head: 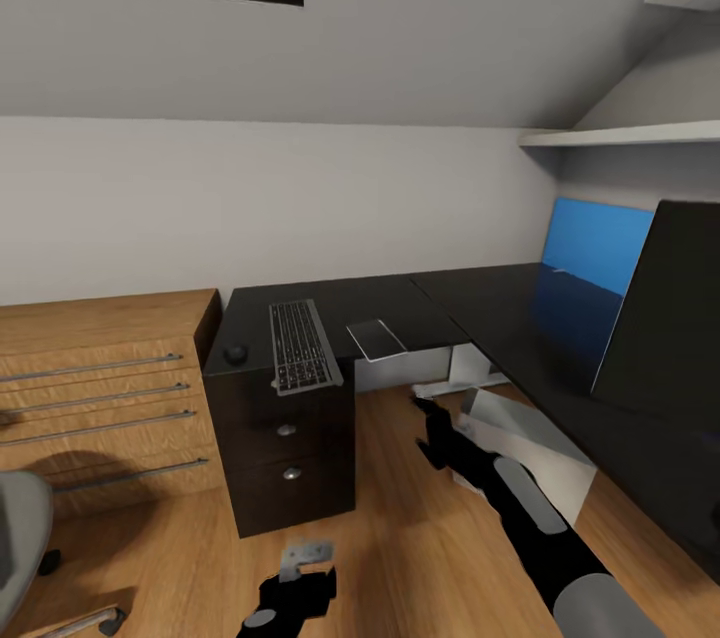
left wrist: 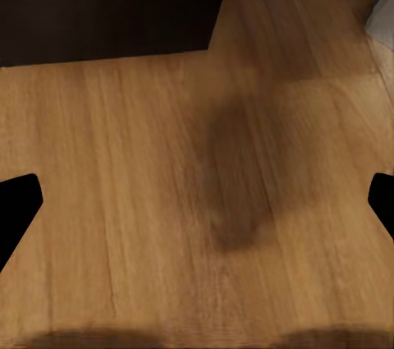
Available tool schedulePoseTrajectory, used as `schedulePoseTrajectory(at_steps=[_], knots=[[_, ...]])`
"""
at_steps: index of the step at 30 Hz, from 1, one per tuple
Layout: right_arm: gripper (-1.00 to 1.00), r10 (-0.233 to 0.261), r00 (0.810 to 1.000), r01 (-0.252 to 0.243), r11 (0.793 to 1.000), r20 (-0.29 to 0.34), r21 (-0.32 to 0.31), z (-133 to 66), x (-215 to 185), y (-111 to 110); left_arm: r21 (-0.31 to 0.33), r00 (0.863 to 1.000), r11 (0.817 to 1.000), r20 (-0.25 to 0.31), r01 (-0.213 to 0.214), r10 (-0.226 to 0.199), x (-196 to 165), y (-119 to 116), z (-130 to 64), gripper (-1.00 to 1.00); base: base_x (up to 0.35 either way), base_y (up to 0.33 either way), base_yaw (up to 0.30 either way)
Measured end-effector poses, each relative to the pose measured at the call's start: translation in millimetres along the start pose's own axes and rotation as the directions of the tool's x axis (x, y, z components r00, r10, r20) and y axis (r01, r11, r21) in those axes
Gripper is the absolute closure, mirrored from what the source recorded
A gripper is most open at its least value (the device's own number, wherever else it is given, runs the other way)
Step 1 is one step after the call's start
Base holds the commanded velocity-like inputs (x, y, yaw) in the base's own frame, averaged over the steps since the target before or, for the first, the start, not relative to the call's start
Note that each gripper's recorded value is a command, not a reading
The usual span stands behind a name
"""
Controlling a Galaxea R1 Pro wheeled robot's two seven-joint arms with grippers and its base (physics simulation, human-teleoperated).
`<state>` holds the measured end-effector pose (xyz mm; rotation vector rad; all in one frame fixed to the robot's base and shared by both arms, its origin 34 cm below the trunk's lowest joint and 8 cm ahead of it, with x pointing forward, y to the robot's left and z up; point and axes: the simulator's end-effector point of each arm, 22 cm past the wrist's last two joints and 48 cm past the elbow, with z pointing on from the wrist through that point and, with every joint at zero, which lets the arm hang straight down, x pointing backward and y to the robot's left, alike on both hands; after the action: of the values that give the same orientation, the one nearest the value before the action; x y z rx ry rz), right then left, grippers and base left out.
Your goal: In the bedroom, organize the workspace by keeping the computer under the desk, ensuring the monitor is on the desk, placing the keyboard on the desk next to the monitor, placing the mouse on the desk next to the keyboard, moving the folder from the swivel chair onto the desk next to the mouse, stacking the notebook on top of the folder with the pen on top of the notebook, and positioning the swivel chair next to the desk.
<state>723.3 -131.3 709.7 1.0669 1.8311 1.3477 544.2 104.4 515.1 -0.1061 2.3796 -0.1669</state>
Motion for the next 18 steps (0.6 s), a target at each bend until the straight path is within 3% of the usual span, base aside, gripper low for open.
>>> schedulePoseTrajectory(at_steps=[4, 5, 6, 9, 10, 12, 13, 15, 18], knots=[[-1.00, -0.131, 0.991, 0.130, 0.986, 0.012, 0.103, -3.6, -9.8, -27.0, -0.045, 0.997, 0.999, -0.071, -0.019, 0.016, 27.0, 20.0, 2.6, -1.00, -0.001, -0.001, 0.000], [-1.00, -0.281, 0.960, 0.276, 0.943, 0.004, 0.186, -7.0, -17.9, -47.8, -0.069, 0.994, 0.997, -0.108, -0.023, 0.016, 42.8, 31.4, 4.2, -1.00, 0.000, 0.000, 0.000], [-1.00, -0.367, 0.930, 0.358, 0.906, -0.006, 0.227, -9.6, -23.6, -55.8, -0.078, 0.993, 0.997, -0.120, -0.025, 0.016, 46.9, 35.5, 3.8, -1.00, 0.000, 0.000, 0.000], [-1.00, -0.485, 0.874, 0.473, 0.831, -0.035, 0.291, -14.6, -32.1, -67.7, -0.093, 0.990, 0.995, -0.143, -0.031, 0.017, 52.5, 42.6, 1.0, -1.00, 0.000, 0.000, 0.000], [-1.00, -0.551, 0.832, 0.538, 0.771, -0.068, 0.339, -18.9, -37.0, -83.5, -0.106, 0.986, 0.994, -0.165, -0.038, 0.020, 61.3, 49.0, 0.3, -1.00, 0.000, 0.000, 0.000], [-1.00, -0.609, 0.785, 0.598, 0.701, -0.112, 0.388, -24.8, -41.4, -101.3, -0.121, 0.981, 0.992, -0.191, -0.047, 0.024, 69.9, 55.7, -2.0, -1.00, 0.000, 0.000, 0.000], [-1.00, -0.654, 0.740, 0.648, 0.629, -0.159, 0.429, -31.0, -44.7, -120.9, -0.134, 0.976, 0.989, -0.214, -0.056, 0.026, 79.5, 62.5, -3.5, -1.00, 0.000, 0.000, 0.000], [-1.00, -0.688, 0.697, 0.688, 0.561, -0.203, 0.461, -37.1, -46.1, -137.5, -0.148, 0.971, 0.987, -0.237, -0.064, 0.028, 87.4, 69.1, -6.5, -1.00, 0.000, 0.000, 0.000], [-1.00, -0.723, 0.645, 0.728, 0.481, -0.249, 0.489, -44.0, -44.5, -156.8, -0.167, 0.964, 0.983, -0.266, -0.076, 0.029, 97.3, 79.4, -11.4, -1.00, 0.000, 0.000, 0.000]])
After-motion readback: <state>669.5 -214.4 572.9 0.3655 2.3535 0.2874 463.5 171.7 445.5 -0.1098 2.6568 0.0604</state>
